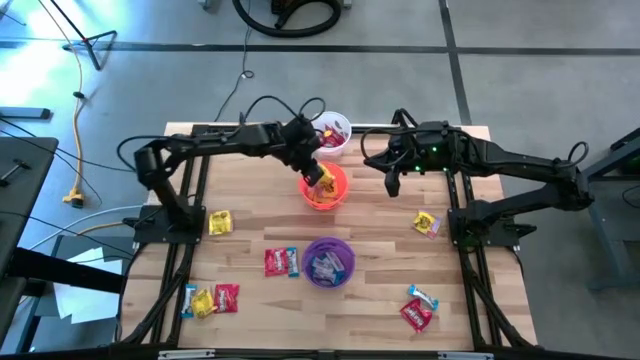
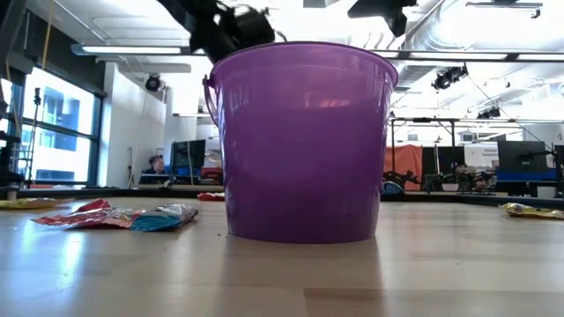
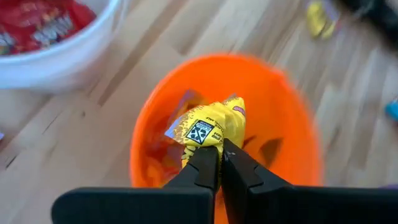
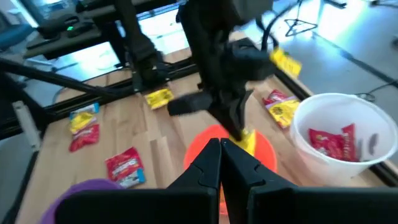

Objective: Sort candy
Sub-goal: Put the yellow candy into the orange bucket, then put the red candy into the white bucket

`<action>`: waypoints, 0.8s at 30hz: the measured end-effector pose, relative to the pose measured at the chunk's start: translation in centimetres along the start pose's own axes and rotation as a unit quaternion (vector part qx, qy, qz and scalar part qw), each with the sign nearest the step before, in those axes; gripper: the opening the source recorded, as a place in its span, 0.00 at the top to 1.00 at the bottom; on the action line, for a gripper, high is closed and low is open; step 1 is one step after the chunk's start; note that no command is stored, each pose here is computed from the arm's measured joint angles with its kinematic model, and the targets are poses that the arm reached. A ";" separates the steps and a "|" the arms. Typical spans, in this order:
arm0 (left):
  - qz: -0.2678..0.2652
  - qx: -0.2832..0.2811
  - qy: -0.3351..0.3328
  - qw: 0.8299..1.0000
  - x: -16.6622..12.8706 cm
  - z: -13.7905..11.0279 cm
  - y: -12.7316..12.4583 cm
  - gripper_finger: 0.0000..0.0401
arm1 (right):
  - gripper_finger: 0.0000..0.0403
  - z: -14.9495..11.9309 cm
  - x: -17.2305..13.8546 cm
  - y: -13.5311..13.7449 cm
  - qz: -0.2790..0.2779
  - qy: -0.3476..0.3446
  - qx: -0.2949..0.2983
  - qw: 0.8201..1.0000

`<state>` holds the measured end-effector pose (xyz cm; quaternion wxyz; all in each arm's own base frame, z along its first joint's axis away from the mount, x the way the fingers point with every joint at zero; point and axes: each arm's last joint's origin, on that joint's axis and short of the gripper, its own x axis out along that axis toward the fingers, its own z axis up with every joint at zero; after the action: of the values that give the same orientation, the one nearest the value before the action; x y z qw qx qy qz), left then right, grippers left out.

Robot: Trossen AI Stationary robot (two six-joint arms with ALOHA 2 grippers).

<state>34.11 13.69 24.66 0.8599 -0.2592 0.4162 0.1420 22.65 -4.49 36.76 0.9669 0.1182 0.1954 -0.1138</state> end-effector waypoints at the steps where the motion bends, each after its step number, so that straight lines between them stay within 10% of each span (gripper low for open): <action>1: 0.000 0.007 0.014 1.000 0.5 -0.1 0.4 1.00 | 1.00 0.0 0.0 0.1 -0.006 -0.001 -0.004 1.000; 11: -0.024 0.089 0.042 0.995 1.0 -0.5 1.2 0.91 | 1.00 -0.1 0.3 -0.2 -0.067 -0.009 0.002 0.998; 24: -0.045 0.123 -0.037 0.991 -7.6 -0.9 -2.5 0.72 | 1.00 0.0 0.5 -0.3 -0.027 0.001 -0.064 0.998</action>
<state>30.06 10.90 31.05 0.9056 -0.1640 0.3864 0.0607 23.04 -4.88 36.48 0.9688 0.0508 0.2065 -0.1272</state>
